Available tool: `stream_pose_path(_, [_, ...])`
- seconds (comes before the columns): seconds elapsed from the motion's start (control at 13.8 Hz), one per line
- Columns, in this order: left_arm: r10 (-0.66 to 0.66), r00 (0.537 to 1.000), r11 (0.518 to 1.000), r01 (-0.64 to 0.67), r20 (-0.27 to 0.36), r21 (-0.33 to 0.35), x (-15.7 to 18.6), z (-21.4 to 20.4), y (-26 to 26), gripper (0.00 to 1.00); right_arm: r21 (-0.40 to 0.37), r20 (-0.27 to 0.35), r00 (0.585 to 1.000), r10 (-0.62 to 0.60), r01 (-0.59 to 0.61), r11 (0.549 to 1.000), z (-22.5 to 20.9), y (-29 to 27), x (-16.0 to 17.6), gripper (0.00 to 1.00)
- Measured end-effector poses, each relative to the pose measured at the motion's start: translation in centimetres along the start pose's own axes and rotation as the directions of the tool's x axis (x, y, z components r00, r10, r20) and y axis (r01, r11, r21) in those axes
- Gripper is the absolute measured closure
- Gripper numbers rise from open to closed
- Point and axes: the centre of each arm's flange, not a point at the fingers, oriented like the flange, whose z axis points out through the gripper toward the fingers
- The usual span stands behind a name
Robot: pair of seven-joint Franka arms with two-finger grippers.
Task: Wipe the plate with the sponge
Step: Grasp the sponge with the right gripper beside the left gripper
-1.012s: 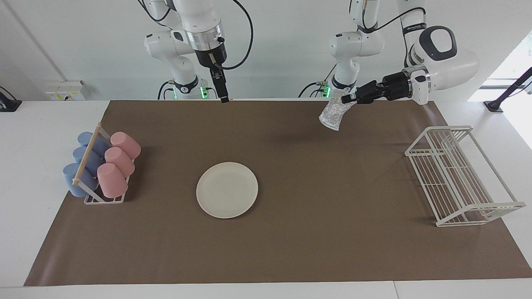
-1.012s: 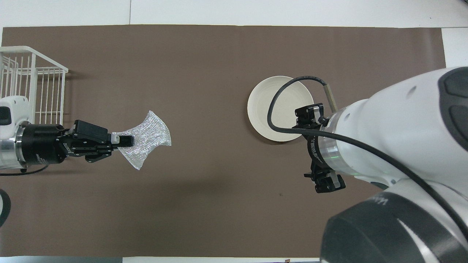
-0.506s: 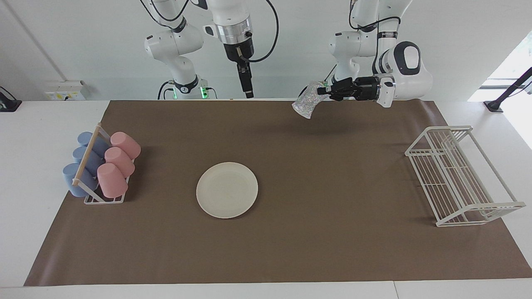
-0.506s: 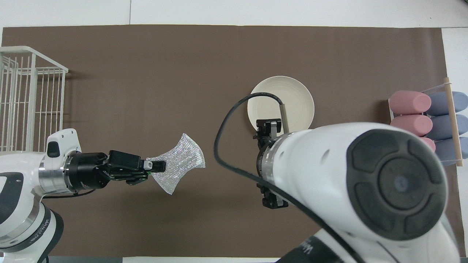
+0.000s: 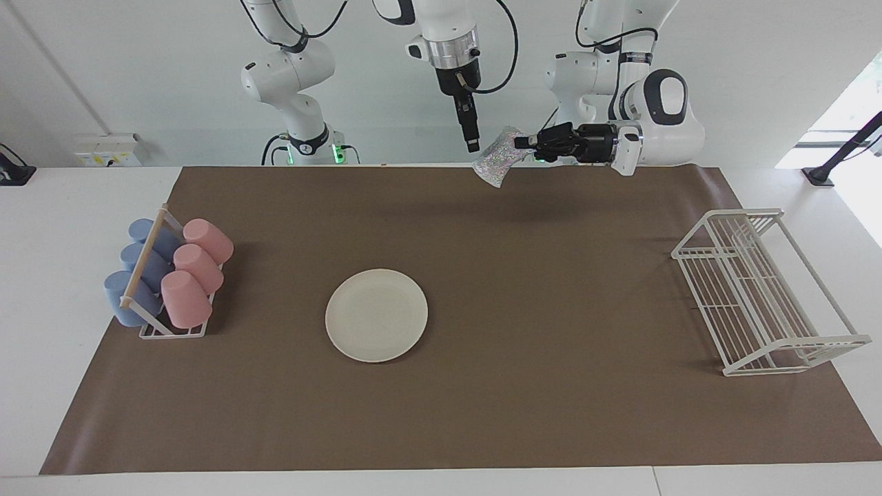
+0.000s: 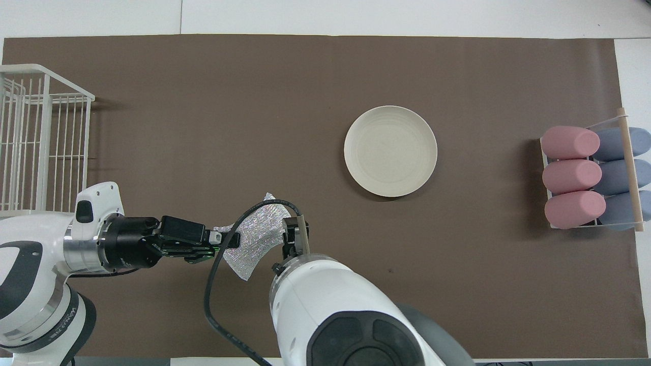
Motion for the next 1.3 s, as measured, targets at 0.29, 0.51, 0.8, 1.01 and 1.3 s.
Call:
stream_pose_path(0.29, [-0.001,1.0,1.0,0.001,0.012,0.001,-0.1,0.4,0.0,0.95,0.073,0.062,0.998,0.008,-0.013,0.997,-0.6,-1.1,-0.2,0.0])
stream_pose_path(0.51, [-0.001,1.0,1.0,0.001,0.019,-0.001,-0.2,0.5,0.0,0.95,0.09,0.077,0.997,0.007,-0.014,0.996,-0.7,-1.3,-0.3,0.0])
stream_pose_path(0.8, [-0.008,1.0,1.0,0.008,0.023,-0.002,-0.3,0.5,0.0,0.95,0.16,0.137,0.991,0.004,-0.026,0.987,-0.5,-2.0,-0.6,0.0])
stream_pose_path(1.01, [-0.009,1.0,1.0,0.009,0.025,-0.003,-0.3,0.5,0.0,0.95,0.174,0.148,0.989,0.006,-0.032,0.984,0.4,-2.3,-0.5,0.0])
stream_pose_path(1.3, [-0.011,1.0,1.0,0.011,0.024,-0.004,-0.3,0.4,0.0,0.95,0.164,0.14,0.99,0.0,-0.023,0.986,1.7,-2.5,-0.5,0.23])
